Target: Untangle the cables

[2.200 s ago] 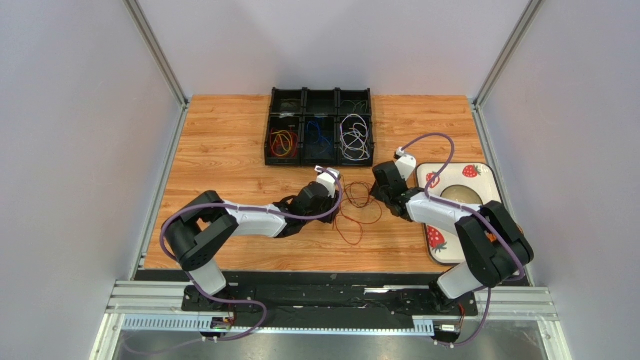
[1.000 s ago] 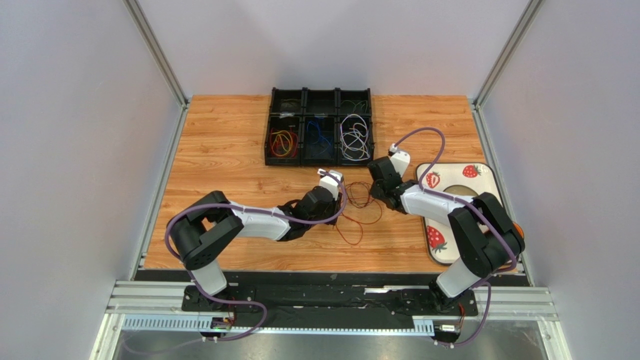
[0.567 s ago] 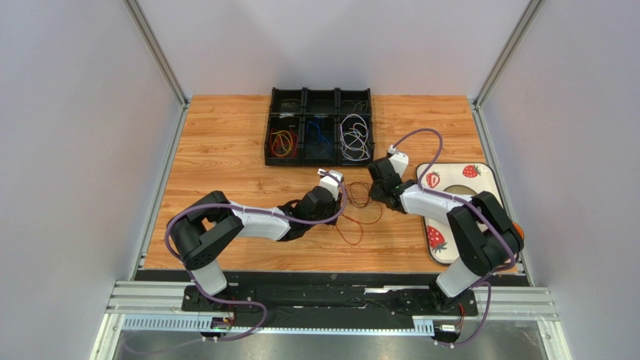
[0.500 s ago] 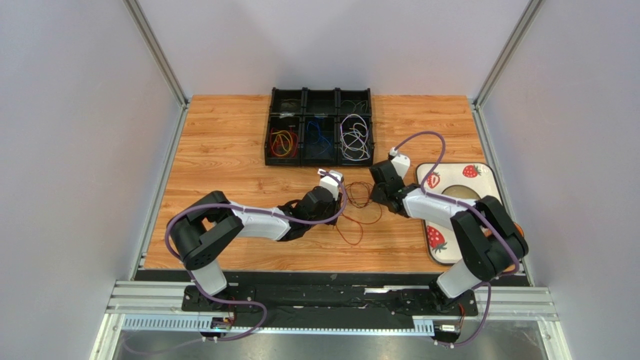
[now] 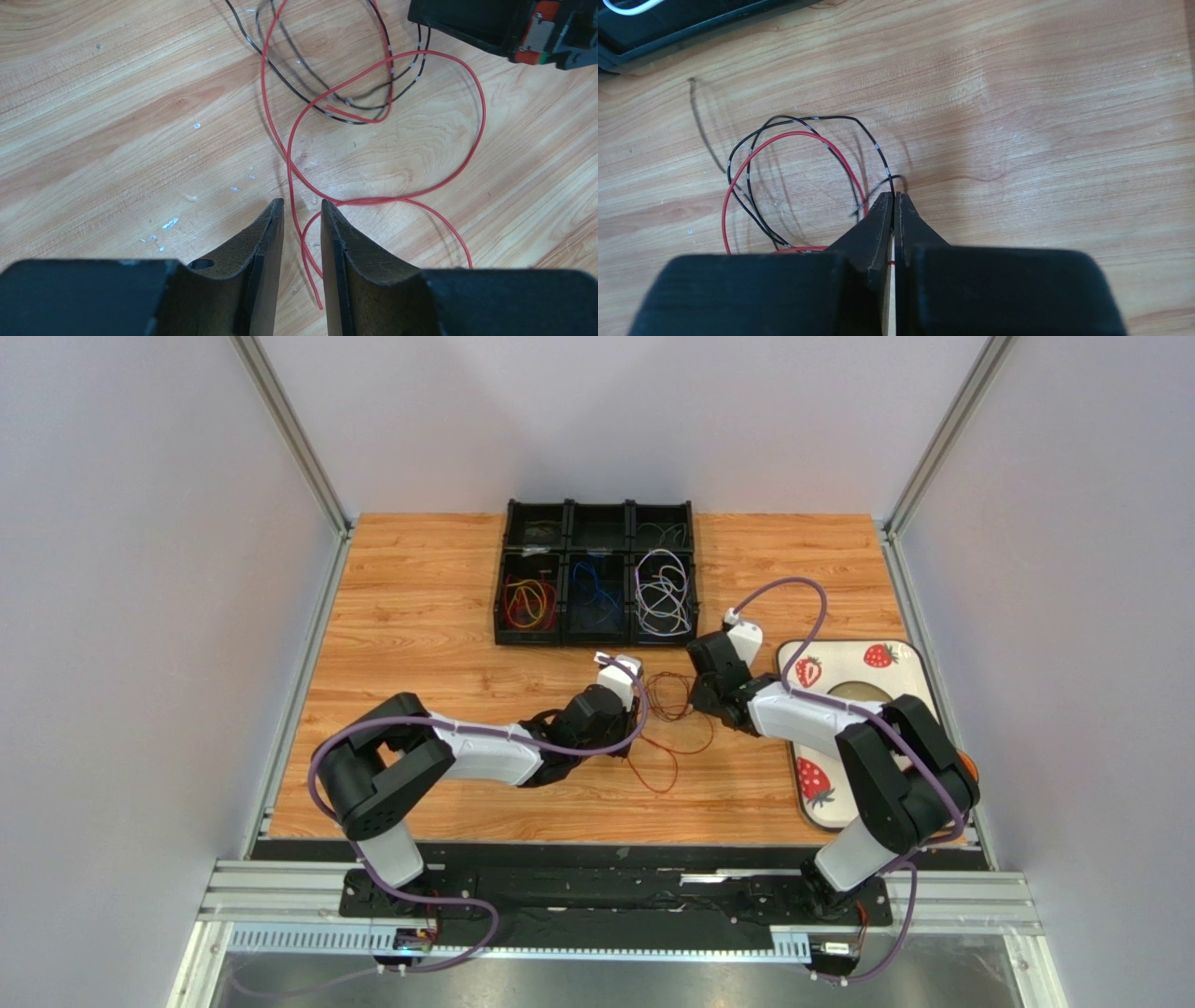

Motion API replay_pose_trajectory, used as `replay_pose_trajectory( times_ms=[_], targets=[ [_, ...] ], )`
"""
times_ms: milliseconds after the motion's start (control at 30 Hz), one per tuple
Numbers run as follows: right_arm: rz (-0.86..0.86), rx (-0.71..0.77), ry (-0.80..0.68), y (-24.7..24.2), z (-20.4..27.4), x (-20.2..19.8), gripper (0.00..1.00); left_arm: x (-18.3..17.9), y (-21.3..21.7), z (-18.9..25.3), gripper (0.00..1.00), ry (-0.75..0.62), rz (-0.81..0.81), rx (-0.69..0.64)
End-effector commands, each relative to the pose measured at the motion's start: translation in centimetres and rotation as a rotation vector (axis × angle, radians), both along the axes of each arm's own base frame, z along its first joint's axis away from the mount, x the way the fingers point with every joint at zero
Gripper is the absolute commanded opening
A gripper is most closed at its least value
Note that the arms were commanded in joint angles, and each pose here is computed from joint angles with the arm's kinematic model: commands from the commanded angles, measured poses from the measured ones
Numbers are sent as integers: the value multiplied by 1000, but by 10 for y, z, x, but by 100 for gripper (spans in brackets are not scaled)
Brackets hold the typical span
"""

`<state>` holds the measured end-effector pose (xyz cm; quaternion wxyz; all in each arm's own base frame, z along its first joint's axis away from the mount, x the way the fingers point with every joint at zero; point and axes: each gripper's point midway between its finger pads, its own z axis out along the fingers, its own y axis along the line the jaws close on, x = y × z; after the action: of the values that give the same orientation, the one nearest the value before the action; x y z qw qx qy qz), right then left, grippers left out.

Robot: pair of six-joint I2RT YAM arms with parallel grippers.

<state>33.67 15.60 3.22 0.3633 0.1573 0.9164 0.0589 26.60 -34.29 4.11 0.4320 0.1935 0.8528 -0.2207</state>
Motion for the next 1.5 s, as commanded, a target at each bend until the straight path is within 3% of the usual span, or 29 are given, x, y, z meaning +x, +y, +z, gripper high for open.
replay_pose_trajectory(
  times_ms=[0,133,267,600,967,1100,1233,1267,1467],
  targets=[
    [-23,-7,-27,1,10,11,0,-1,-14,19,34,-31,-22,-65],
    [-21,-10,-35,1,19,13,0,-6,-25,14,35,-22,-71,-62],
    [9,-22,-62,5,50,19,0,2,-19,-1,36,7,12,8],
    [66,86,-332,1,223,10,0,15,-9,-27,28,63,124,156],
    [128,271,-664,-8,398,-27,0,17,-7,-32,26,77,150,181],
    [91,198,-668,-20,388,-21,0,14,-9,-15,29,41,124,104],
    [102,159,-537,-14,337,-17,0,0,-12,23,59,-62,18,-67],
    [120,175,-527,-9,330,-17,0,-3,-10,36,62,-102,4,-123],
    [155,173,-426,2,284,-18,0,-12,0,77,64,-215,-50,-220]
  ],
)
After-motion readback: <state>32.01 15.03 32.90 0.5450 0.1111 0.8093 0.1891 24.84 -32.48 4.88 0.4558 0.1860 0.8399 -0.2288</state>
